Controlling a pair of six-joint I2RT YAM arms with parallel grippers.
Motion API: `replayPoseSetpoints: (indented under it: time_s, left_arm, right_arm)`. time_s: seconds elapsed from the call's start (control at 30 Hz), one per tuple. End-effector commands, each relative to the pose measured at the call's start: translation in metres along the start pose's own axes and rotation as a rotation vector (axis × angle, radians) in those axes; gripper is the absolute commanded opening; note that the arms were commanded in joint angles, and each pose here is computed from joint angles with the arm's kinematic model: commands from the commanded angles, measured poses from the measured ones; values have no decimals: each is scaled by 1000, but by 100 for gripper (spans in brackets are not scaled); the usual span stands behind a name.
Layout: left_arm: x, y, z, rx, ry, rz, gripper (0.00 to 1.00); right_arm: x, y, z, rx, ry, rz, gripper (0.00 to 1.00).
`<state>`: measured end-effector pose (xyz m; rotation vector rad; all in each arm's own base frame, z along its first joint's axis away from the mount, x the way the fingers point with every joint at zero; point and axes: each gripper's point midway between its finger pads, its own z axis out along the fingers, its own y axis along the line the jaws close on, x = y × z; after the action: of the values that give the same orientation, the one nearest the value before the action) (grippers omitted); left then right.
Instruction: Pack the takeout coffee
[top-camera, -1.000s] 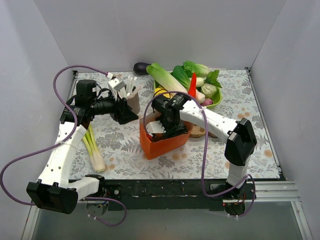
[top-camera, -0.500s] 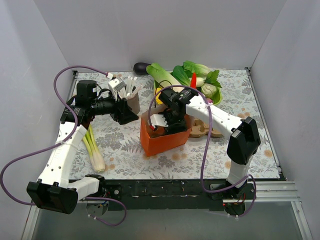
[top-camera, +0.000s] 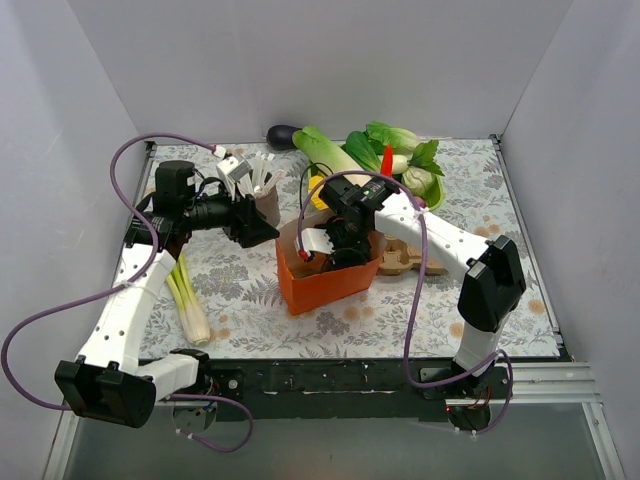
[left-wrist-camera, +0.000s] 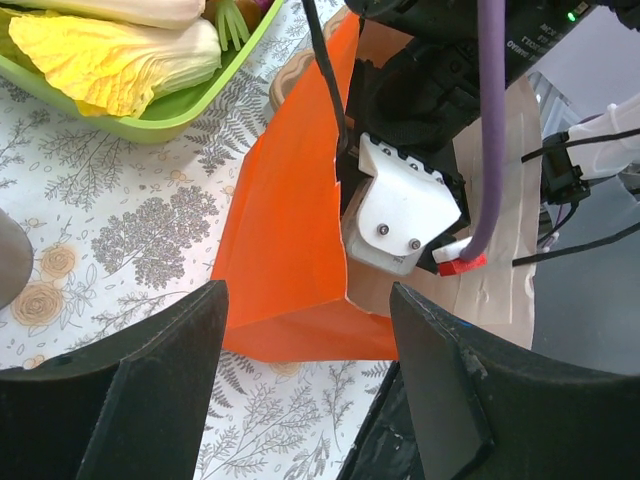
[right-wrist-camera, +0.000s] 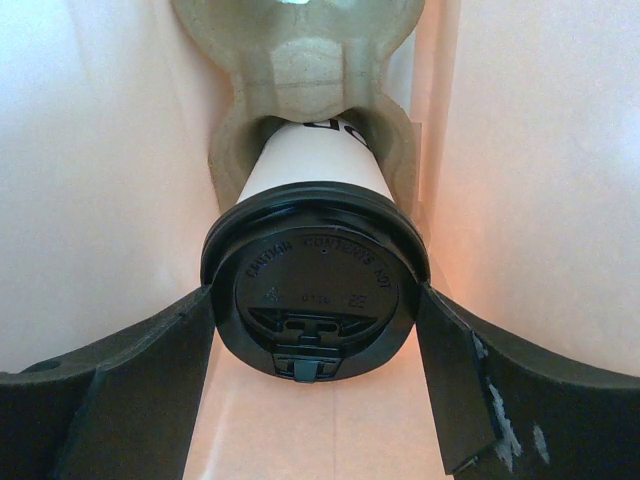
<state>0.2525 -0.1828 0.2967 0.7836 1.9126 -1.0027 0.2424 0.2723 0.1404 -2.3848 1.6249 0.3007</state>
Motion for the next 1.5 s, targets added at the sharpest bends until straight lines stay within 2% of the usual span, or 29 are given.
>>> replayPoseSetpoints:
  time_s: [0.0, 0.37, 1.47]
  left_arm:
    - [-11, -1, 1, 10, -51, 1, 66]
    - [-8, 0, 11, 71, -39, -28, 66]
    - [-1, -3, 13, 100, -27, -57, 66]
  right_arm:
    - [-9, 2, -2, 5, -54, -2, 1]
    - [-9, 4, -2, 18, -66, 8, 1]
    - [-9, -12, -9, 73, -167, 47, 1]
